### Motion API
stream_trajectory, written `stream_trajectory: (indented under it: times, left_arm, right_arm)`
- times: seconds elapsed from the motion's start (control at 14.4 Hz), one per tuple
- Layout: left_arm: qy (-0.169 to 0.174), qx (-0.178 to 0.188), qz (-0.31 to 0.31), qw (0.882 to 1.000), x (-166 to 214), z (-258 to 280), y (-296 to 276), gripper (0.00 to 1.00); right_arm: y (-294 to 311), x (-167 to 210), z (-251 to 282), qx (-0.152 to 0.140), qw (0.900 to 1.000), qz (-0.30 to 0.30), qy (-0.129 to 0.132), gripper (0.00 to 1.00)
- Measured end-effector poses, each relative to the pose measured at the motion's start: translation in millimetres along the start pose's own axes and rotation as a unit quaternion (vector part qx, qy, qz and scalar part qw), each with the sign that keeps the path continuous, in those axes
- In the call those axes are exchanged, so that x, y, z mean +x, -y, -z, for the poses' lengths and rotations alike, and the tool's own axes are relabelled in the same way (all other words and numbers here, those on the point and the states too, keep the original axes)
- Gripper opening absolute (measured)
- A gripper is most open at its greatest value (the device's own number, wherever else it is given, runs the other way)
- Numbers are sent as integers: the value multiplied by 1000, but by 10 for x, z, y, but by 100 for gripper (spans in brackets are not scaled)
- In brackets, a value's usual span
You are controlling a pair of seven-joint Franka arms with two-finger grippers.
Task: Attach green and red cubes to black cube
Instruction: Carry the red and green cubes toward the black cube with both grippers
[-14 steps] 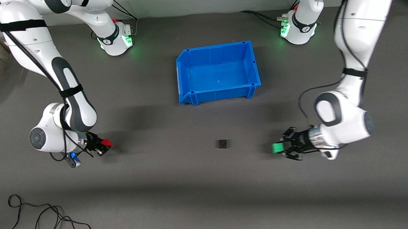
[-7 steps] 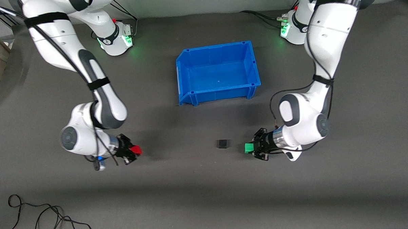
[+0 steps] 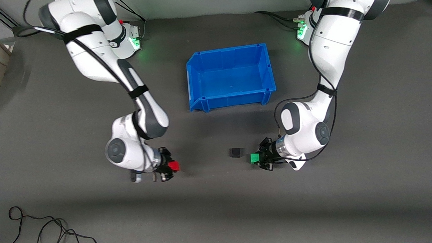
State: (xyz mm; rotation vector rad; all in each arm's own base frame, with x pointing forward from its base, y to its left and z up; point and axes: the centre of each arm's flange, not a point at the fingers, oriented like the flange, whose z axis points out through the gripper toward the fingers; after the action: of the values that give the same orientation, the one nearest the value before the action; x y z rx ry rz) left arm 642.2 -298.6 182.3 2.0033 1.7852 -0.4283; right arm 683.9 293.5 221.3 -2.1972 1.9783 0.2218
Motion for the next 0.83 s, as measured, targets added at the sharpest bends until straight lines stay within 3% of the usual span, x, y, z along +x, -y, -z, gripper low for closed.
stream_trajectory:
  times: [0.49, 0.83]
  left_arm:
    - [1, 3, 8, 1000, -202, -158, 100, 40]
    - [5, 4, 20, 1000, -314, -208, 142, 40]
  right_arm:
    - [-98, -1093, -443, 18, 998, -53, 14, 39]
    - [-296, -1468, -722, 27, 997, -69, 18, 39]
